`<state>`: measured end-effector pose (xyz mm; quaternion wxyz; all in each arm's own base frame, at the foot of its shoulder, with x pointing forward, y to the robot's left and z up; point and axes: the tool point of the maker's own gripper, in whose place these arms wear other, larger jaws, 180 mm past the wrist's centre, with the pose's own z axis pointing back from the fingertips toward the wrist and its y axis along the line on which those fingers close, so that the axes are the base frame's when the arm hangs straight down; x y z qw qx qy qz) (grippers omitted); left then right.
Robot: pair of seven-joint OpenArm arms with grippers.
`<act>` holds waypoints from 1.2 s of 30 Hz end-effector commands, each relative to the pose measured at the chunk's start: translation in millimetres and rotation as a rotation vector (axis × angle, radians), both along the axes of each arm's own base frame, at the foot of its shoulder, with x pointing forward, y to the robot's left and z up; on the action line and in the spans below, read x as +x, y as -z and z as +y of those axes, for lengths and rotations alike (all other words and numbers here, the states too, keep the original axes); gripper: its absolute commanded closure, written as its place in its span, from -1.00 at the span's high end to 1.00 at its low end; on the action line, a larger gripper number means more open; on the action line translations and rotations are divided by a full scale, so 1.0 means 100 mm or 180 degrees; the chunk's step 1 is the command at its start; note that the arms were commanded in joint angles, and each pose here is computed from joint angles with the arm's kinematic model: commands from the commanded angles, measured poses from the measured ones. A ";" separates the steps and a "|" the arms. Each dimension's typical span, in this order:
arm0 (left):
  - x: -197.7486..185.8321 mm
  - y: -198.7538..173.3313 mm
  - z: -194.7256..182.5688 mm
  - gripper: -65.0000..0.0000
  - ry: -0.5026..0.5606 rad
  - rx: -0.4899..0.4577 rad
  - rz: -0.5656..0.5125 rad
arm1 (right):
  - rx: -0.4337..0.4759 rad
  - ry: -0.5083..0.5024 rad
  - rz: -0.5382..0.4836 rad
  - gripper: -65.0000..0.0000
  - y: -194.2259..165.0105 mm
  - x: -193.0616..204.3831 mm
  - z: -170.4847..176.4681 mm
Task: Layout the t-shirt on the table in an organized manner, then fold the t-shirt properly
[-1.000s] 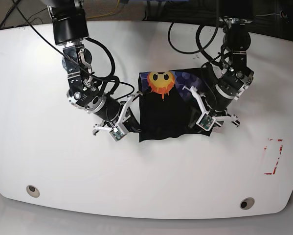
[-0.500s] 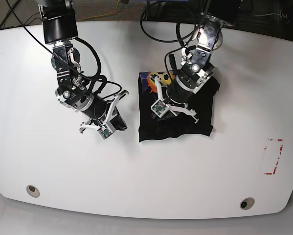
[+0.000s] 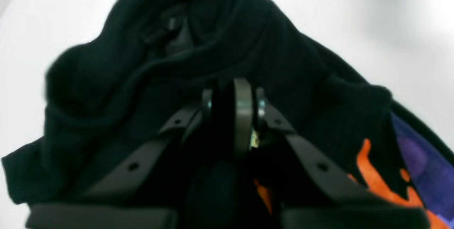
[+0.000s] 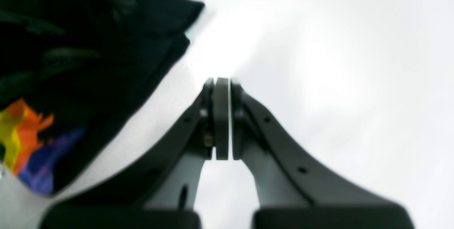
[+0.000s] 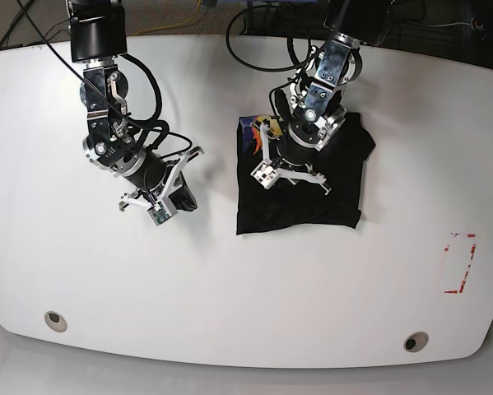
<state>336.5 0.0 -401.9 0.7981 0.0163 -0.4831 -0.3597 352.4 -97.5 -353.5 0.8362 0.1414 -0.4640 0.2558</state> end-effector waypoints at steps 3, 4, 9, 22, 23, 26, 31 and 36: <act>0.13 0.01 0.31 -0.83 -0.0246 -0.0022 -0.0108 | 0.0104 0.0025 -0.0211 -1.00 -0.20 0.06 -0.03; 0.13 0.06 0.45 -0.83 -0.0311 0.0012 -0.0091 | 0.0103 0.0048 -0.0235 -1.00 -0.23 0.06 -0.05; 0.02 0.21 0.84 -0.83 -0.0449 0.0171 0.0015 | 0.0106 0.0109 -0.0280 -1.00 -0.28 -0.02 -0.12; -0.40 0.27 1.49 -0.83 -0.0533 0.0324 0.0287 | -0.0104 0.0174 -0.0311 -1.00 -0.47 -0.20 -0.24; -0.44 0.27 1.52 -0.83 -0.0556 0.0329 0.0297 | -0.0105 0.0181 -0.0321 -1.00 -0.48 -0.23 -0.24; -0.47 0.21 1.65 -0.83 -0.0646 0.0362 0.0255 | -0.0108 0.0177 -0.0351 -1.00 -0.52 -0.28 -0.23; -0.47 0.05 1.98 -0.83 -0.0745 0.0550 0.0135 | -0.0114 0.0149 -0.0328 -1.00 -0.51 -0.38 -0.20; -0.46 0.00 2.20 -0.83 -0.0825 0.0664 0.0105 | -0.0115 0.0150 -0.0280 -1.00 -0.46 -0.43 -0.20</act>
